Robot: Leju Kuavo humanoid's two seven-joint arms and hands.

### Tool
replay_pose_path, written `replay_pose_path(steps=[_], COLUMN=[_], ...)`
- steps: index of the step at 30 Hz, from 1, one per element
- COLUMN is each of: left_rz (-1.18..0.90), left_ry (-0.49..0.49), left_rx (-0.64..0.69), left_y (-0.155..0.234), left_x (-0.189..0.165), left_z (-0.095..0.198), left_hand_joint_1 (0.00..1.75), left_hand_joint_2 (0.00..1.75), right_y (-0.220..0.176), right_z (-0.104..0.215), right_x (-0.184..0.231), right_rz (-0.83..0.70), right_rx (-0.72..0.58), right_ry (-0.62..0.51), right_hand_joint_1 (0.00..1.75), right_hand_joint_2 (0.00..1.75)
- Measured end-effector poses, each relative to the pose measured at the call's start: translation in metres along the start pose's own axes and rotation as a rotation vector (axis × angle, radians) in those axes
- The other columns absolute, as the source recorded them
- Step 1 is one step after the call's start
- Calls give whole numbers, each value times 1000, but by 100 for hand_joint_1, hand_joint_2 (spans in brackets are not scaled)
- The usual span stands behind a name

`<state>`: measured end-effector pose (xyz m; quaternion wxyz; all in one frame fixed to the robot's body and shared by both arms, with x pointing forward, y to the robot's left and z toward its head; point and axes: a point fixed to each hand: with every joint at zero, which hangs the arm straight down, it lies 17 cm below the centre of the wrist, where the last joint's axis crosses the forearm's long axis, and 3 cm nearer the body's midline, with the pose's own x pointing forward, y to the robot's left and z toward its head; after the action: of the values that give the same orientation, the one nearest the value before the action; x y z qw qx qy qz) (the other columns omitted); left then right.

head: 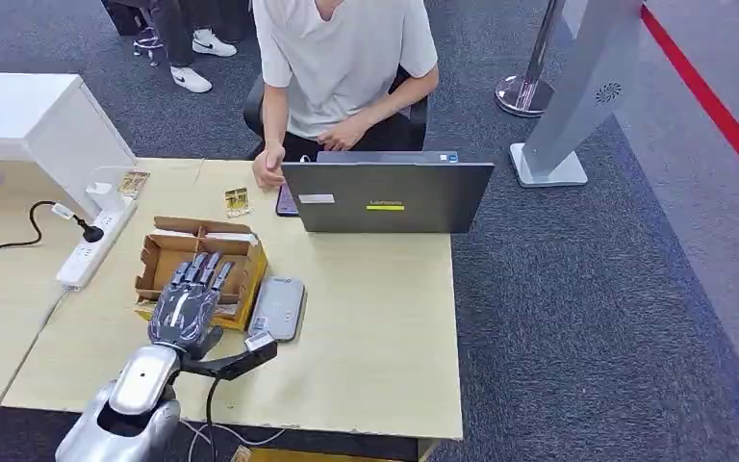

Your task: Pass the card to the sensor for recognition and then transmit it.

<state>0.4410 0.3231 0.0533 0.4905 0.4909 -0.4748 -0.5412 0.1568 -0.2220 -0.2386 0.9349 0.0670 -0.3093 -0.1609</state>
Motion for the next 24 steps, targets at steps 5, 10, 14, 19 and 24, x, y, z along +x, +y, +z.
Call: replay_pose_path(steps=[5, 10, 14, 19, 24], left_rz=[2, 3, 5, -8, -9], left_ry=[8, 20, 43, 61, 63], left_rx=[-10, -14, -10, -14, 4], left_y=[-4, -6, -6, -9, -4], left_x=[-3, -6, -13, -17, -16], left_z=[0, 0, 0, 5, 7], left_hand_joint_1=[0, 0, 0, 0, 0], left_hand_joint_2=[175, 175, 175, 175, 175], right_y=[0, 1, 0, -1, -3], right_z=[0, 0, 0, 1, 1], right_x=[0, 0, -1, -1, -1], right_rz=[-2, 2, 3, 2, -2], right_rx=[2, 4, 4, 0, -9], right_ry=[0, 1, 2, 3, 1], right_hand_joint_1=[0, 0, 0, 0, 0], right_hand_joint_2=[0, 0, 0, 0, 0])
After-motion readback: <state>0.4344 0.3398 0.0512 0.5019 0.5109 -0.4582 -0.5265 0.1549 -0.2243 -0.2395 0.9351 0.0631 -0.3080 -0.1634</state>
